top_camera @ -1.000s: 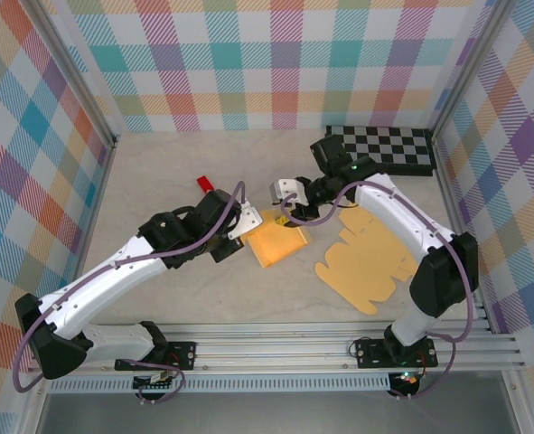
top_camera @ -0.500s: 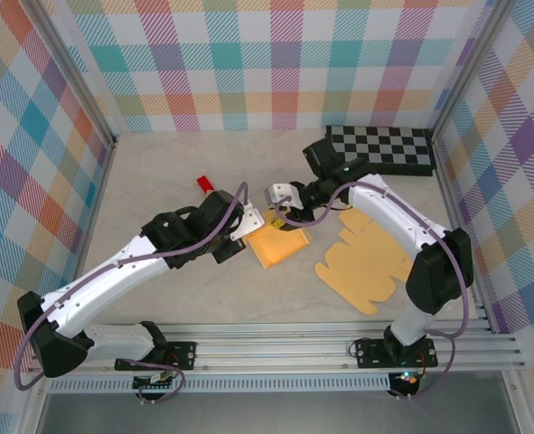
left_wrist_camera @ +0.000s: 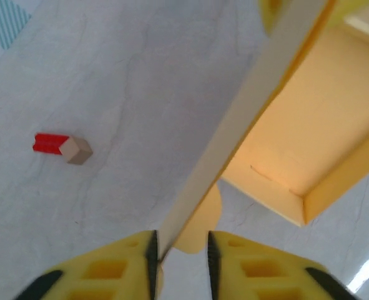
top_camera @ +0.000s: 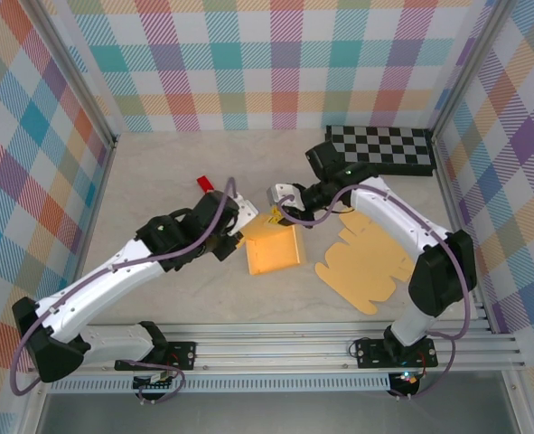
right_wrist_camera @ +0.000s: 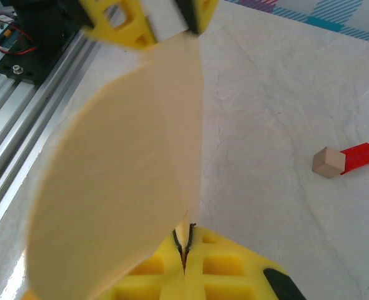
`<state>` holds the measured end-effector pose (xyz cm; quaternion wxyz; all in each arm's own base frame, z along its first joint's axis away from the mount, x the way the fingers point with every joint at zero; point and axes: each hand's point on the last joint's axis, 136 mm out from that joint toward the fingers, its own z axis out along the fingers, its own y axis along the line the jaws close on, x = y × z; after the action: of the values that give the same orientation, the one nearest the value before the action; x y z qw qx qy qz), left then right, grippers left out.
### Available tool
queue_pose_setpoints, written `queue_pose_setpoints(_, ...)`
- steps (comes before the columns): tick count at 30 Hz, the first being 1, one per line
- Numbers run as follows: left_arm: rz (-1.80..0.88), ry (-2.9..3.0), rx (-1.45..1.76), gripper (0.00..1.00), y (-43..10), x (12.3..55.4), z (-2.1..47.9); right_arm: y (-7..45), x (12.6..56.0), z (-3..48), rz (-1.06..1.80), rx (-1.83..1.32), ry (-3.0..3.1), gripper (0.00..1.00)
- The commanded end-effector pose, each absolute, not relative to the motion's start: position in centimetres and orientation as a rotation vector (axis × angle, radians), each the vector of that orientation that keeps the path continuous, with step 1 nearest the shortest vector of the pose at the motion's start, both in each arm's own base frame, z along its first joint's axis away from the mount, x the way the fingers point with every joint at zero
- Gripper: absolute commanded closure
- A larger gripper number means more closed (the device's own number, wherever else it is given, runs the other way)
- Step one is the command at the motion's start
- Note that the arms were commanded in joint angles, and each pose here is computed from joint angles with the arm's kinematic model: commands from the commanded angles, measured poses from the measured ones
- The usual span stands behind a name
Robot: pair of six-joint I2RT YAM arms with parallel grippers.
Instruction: Fold the paper box
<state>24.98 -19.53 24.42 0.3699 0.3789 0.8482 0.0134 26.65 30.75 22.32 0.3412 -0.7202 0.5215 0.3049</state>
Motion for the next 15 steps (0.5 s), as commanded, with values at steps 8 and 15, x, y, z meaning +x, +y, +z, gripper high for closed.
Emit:
queue_pose_setpoints(8, -0.342, 2.191, -0.079, 0.09, -11.1, 26.1, 27.3, 29.5, 27.9, 23.3, 0.712, -1.574, 1.242, 1.0)
queue_pose_setpoints(15, -0.378, 2.417, -0.329, 0.0, -12.4, 31.2, 24.4, 29.2, 27.7, 21.5, 0.634, -1.5, 1.23, 1.0)
